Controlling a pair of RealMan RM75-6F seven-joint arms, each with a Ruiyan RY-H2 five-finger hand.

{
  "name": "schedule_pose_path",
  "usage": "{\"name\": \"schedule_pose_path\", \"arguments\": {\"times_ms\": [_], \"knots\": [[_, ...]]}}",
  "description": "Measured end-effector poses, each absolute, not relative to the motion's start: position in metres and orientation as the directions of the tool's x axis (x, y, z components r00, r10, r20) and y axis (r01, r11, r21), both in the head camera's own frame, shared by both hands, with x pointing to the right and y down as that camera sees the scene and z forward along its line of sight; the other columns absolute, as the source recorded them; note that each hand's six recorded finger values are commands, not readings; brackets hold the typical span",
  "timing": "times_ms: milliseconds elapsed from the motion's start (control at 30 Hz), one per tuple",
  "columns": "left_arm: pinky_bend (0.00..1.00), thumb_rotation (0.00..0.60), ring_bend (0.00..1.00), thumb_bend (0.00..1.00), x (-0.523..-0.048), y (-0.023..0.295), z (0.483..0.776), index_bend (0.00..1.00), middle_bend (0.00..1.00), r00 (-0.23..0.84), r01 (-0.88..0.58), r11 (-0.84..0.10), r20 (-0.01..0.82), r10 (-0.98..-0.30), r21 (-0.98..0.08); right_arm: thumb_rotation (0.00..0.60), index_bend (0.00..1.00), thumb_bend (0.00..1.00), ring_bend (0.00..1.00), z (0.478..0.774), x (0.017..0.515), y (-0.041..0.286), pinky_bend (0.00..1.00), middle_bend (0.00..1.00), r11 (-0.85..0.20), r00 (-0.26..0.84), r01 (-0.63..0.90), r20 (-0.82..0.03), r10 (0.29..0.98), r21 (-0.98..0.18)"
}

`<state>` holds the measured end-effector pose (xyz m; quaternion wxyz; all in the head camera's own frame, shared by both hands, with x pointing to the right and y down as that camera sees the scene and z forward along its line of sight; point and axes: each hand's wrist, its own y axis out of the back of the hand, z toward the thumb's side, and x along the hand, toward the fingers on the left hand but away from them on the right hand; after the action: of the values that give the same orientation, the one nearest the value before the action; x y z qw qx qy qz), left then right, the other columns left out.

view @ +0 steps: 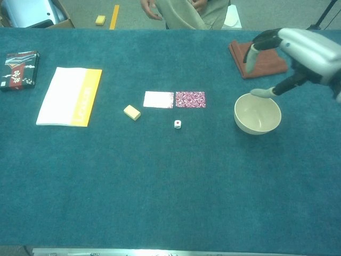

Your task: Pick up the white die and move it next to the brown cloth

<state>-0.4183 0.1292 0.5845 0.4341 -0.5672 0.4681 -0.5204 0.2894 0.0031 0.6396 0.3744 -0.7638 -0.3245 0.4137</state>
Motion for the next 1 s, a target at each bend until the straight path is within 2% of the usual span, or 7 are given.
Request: {"name": "schedule_pose_path", "arguments": {"times_ms": [233,567,1000], "knots": [[0.21,0.6,0.18,0.46,-0.419,0.13,0.585,0.3,0.3,0.022,-0.079,-0.186,0.185,-0.983,-0.979,0.6,0.52,0.15,0.14,0.657,0.255,-0.005,0.09,0.36,-0.539,0.476,0.183,-0.406,0.781,-0.822],[0.21,0.6,0.18,0.46,-0.423,0.133,0.587,0.3,0.3,0.012,-0.085,-0.187,0.187,-0.982,-0.979,0.6,0.52,0.15,0.14,0.679,0.211,-0.003,0.09,0.36,-0.555,0.529,0.078,-0.437,0.728,-0.828],[0.19,0.6,0.18,0.45,-0.428,0.134,0.587,0.3,0.3,0.006,-0.092,-0.181,0.181,-0.983,-0.979,0.6,0.52,0.15,0.12,0.711,0.158,0.01,0.09,0.36,-0.499,0.58,-0.097,-0.457,0.675,-0.861]]}}
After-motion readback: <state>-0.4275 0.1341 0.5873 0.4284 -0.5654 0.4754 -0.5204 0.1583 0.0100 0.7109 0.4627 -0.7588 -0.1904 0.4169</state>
